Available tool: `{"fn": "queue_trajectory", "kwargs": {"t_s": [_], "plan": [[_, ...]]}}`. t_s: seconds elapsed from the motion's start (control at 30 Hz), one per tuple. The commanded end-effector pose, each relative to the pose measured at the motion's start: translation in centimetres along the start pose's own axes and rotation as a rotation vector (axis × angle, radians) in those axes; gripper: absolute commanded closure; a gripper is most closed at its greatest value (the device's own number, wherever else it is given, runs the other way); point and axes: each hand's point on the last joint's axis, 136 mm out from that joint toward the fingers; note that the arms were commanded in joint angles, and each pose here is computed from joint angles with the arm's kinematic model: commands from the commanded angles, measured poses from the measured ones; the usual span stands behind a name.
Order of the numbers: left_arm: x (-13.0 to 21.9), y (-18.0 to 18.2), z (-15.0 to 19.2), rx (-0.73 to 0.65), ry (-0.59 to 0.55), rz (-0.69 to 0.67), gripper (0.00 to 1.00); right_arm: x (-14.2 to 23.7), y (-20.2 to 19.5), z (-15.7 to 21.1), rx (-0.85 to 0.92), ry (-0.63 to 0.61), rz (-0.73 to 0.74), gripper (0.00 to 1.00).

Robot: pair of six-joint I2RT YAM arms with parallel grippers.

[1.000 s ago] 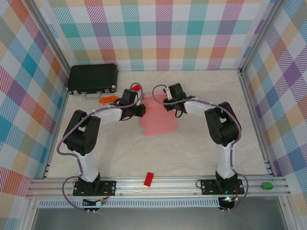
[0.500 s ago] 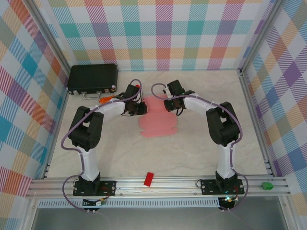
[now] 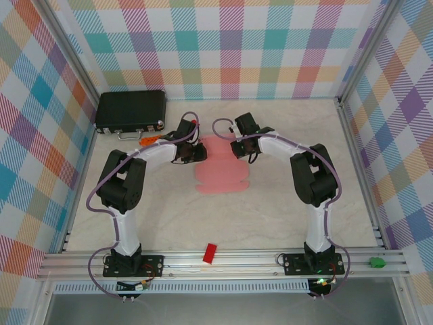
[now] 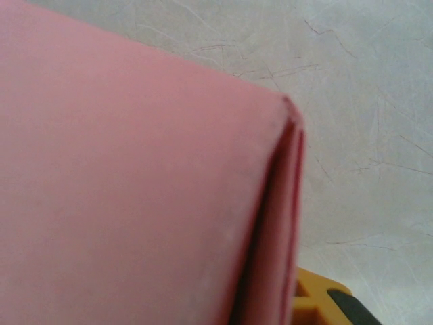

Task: Fold the paper box

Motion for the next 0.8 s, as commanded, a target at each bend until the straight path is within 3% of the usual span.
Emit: {"fn": "queue_trajectory", "kwargs": {"t_s": [0.0, 0.2, 0.47, 0.77], "plan": [[0.8, -0.1, -1.9, -0.012, -0.092, 0.013, 0.76, 0.0, 0.4, -0.1, 0.038, 0.018, -0.005, 0.81], [0.5, 0.0, -2.4, -0.036, -0.112, 0.017, 0.76, -0.2, 0.5, -0.2, 0.043, 0.025, -0.011, 0.81], [0.3, -0.4, -1.4, 0.016, -0.076, 0.045, 0.9, -0.8, -0.4, -1.0, -0.017, 0.005, 0.049, 0.84], [-0.1, -0.4, -0.3, 0.044, -0.048, 0.06, 0.94, -2.0, -2.0, -1.5, -0.134, -0.05, 0.156, 0.84]]}}
Point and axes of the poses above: each hand's point on the last joint's axis, 136 mm out from that joint toward the fingers, its own x axis back along the fingers, its own y axis along the line the jaws close on, z = x × y, and after that the axes turned 12 degrees about -x, right-handed
